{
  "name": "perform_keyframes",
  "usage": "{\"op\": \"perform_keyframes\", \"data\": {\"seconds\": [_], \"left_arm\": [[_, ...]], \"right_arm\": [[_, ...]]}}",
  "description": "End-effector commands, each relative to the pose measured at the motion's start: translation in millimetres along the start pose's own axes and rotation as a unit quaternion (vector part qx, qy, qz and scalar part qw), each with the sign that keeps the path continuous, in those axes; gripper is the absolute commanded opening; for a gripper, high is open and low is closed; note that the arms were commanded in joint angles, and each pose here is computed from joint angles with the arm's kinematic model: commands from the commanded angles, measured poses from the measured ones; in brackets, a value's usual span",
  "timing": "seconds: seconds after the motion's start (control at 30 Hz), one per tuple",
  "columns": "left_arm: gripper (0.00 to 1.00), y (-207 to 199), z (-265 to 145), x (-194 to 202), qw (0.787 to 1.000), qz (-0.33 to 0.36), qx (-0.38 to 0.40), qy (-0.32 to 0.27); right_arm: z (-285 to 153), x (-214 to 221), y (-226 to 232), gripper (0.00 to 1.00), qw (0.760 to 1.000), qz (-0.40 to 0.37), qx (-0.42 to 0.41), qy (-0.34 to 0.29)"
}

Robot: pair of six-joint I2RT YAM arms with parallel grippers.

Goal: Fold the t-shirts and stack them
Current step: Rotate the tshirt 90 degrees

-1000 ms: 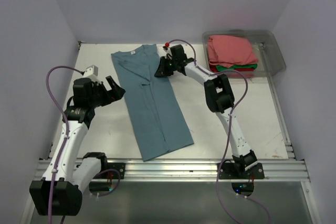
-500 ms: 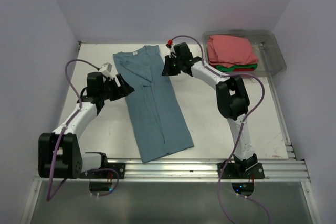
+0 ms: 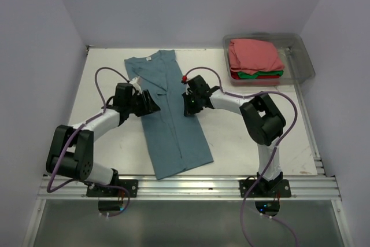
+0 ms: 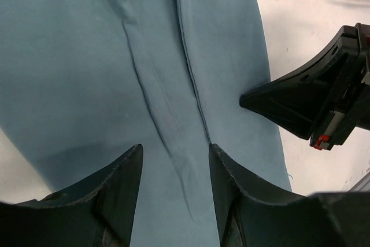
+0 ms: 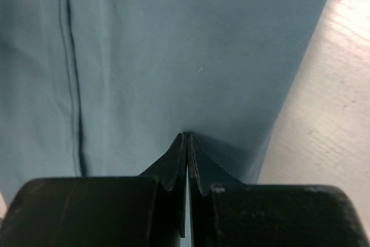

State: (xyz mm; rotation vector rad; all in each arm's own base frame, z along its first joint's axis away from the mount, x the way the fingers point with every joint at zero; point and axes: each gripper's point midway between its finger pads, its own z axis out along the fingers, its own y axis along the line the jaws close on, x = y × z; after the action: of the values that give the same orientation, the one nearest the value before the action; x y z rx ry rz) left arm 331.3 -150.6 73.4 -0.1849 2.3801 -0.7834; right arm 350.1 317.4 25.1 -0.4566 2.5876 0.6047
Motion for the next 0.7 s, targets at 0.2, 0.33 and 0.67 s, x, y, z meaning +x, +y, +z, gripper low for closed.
{"op": "perform_keyframes", "data": {"seconds": [0.2, 0.33, 0.67], "left_arm": [[0.32, 20, 15, 28, 0.999, 0.006, -0.046, 0.023], [0.17, 35, 22, 52, 0.995, -0.005, -0.076, 0.066], [0.08, 31, 26, 90, 0.987, -0.003, -0.085, 0.133]], "right_arm": [[-6, 20, -17, 0.0, 0.999, 0.002, 0.044, -0.007], [-13, 34, -27, 0.0, 0.998, 0.008, 0.066, 0.004], [-37, 80, -30, 0.0, 0.996, 0.028, 0.073, 0.037]]}}
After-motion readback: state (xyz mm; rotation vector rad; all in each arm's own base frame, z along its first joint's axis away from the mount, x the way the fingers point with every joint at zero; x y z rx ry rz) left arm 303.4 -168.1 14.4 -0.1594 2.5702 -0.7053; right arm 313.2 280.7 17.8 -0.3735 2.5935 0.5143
